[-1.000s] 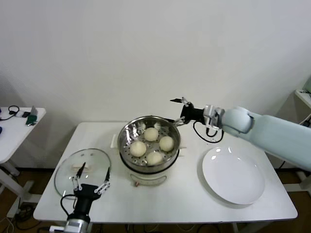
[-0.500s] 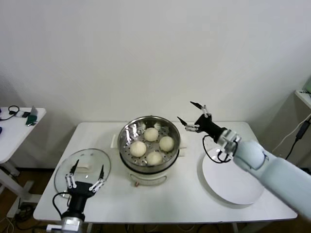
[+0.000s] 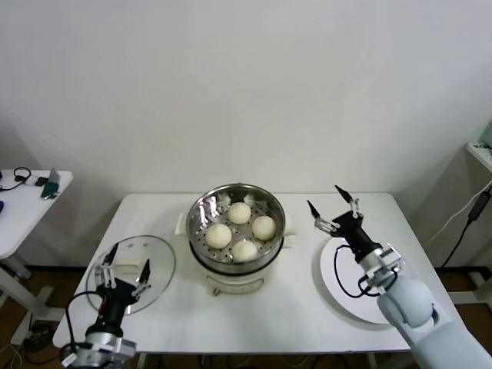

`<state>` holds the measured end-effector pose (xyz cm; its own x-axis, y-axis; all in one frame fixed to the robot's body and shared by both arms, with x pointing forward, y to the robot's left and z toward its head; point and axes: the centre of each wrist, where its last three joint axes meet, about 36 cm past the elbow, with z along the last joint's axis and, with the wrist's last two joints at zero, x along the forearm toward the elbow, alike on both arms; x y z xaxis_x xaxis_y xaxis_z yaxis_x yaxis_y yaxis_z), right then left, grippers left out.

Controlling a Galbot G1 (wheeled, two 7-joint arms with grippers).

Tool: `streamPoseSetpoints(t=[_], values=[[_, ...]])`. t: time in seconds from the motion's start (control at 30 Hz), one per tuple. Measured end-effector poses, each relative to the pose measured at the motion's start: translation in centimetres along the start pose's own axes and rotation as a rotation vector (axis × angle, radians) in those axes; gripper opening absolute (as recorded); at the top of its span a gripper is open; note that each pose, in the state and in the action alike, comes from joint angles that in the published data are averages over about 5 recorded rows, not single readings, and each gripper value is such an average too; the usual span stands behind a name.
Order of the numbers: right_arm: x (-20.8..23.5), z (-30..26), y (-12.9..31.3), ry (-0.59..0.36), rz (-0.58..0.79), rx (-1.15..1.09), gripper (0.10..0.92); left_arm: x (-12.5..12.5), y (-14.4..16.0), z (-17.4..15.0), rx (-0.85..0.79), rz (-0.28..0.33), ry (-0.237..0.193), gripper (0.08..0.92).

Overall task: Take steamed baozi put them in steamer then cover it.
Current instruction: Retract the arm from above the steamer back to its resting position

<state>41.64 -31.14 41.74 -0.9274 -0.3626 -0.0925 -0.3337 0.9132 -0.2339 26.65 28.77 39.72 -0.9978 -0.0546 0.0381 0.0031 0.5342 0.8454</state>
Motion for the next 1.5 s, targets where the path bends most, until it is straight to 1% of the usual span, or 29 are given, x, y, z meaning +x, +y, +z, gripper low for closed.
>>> streamPoseSetpoints(t=[0.17, 0.33, 0.43, 0.57, 0.7, 0.87, 1.2, 1.5], values=[[2.8, 0.9, 0.4, 0.043, 0.084, -0.045, 0.823, -1.2, -0.2, 1.0, -0.247, 0.005, 0.018, 0.823], [4.7, 1.4, 0.0, 0.077, 0.148, -0.057, 0.823, -2.7, -1.0, 2.8, -0.461, 0.022, 0.037, 0.823], [5.5, 1.6, -0.2, 0.095, 0.174, -0.057, 0.823, -3.5, -1.7, 4.2, -0.559, 0.048, 0.051, 0.823], [6.4, 2.0, -0.2, 0.117, 0.199, -0.057, 0.823, -4.5, -2.8, 6.0, -0.645, 0.096, 0.068, 0.823], [7.3, 2.4, -0.1, 0.138, 0.217, -0.057, 0.823, -5.5, -3.8, 7.7, -0.692, 0.132, 0.084, 0.823], [8.2, 2.7, -0.2, 0.155, 0.237, -0.055, 0.823, -7.0, -4.7, 9.8, -0.718, 0.143, 0.107, 0.823], [9.8, 3.0, -0.5, 0.178, 0.257, -0.045, 0.823, -10.1, -5.5, 13.1, -0.729, 0.120, 0.134, 0.823], [10.3, 3.5, -0.2, 0.188, 0.260, -0.046, 0.823, -12.3, -6.4, 14.2, -0.712, 0.097, 0.139, 0.823]])
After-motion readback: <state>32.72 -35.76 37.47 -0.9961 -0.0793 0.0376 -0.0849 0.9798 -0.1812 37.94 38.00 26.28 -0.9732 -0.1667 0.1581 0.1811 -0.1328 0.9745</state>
